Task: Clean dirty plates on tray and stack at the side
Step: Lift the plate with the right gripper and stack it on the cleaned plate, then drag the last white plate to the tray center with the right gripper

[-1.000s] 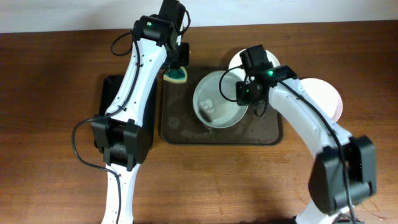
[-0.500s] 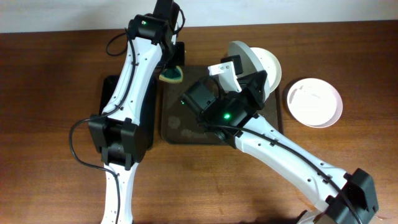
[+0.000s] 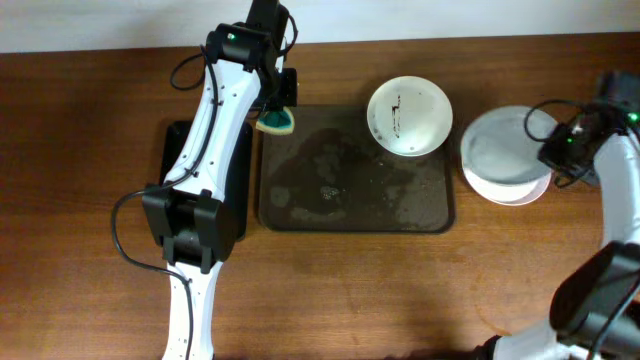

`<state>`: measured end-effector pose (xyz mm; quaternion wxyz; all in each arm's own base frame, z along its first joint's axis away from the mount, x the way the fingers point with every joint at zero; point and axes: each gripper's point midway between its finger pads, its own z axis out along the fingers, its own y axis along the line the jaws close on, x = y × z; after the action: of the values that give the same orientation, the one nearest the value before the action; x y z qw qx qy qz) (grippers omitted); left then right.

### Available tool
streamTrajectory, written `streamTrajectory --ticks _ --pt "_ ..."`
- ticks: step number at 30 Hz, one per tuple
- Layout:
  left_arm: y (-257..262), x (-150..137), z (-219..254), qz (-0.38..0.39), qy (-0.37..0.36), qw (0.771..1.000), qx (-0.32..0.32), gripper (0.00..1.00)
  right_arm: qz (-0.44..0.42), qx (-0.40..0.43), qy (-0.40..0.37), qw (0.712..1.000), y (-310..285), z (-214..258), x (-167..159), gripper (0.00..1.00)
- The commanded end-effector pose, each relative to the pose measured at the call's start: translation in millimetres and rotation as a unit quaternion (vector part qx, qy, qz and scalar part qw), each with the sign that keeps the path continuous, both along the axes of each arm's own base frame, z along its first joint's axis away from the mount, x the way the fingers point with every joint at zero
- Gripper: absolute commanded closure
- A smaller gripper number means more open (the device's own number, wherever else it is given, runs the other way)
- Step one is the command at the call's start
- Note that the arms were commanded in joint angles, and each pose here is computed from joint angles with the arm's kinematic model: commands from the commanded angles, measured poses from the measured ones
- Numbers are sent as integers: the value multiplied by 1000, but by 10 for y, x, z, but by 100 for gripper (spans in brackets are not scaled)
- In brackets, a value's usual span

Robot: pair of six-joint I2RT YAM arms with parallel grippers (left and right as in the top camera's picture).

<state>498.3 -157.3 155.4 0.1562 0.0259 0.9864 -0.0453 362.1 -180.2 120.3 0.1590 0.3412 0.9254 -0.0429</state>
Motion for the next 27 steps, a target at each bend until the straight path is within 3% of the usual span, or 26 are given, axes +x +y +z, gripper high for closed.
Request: streamTrajectory --ticks 1,2,3,4,6,8,9,11,17,22,27 --pt "-4 17 98 -7 -13 1000 -5 100 -9 20 15 1000 -111 -307 65 96" --pt "-5 23 100 -7 -14 1000 -5 100 -5 23 17 1000 -88 -387 111 91" --pt "-5 23 100 -7 -14 1000 -5 100 4 26 21 999 -31 -464 164 79" --pt "-5 21 99 -7 -14 1000 -5 100 28 25 21 999 81 -485 236 53" --pt "-7 22 100 -8 -14 1000 -5 100 60 33 0 998 306 -328 429 40" --pt "-11 21 100 -8 -14 1000 -5 100 105 70 -38 991 666 -150 671 40" --pt "-11 20 100 -8 -14 1000 -5 100 144 106 -70 981 1126 -86 873 41" --pt "-13 32 104 -8 -17 1000 -6 100 78 74 -59 992 1484 -239 923 57" --pt "-15 19 100 -8 -14 1000 -5 100 76 36 -37 996 2006 -770 990 60" --pt "-13 18 99 -8 -14 1000 -5 100 112 85 13 990 2242 -1175 881 60" --pt "-9 20 99 -8 -14 1000 -4 100 233 112 145 955 2799 -1253 174 64"
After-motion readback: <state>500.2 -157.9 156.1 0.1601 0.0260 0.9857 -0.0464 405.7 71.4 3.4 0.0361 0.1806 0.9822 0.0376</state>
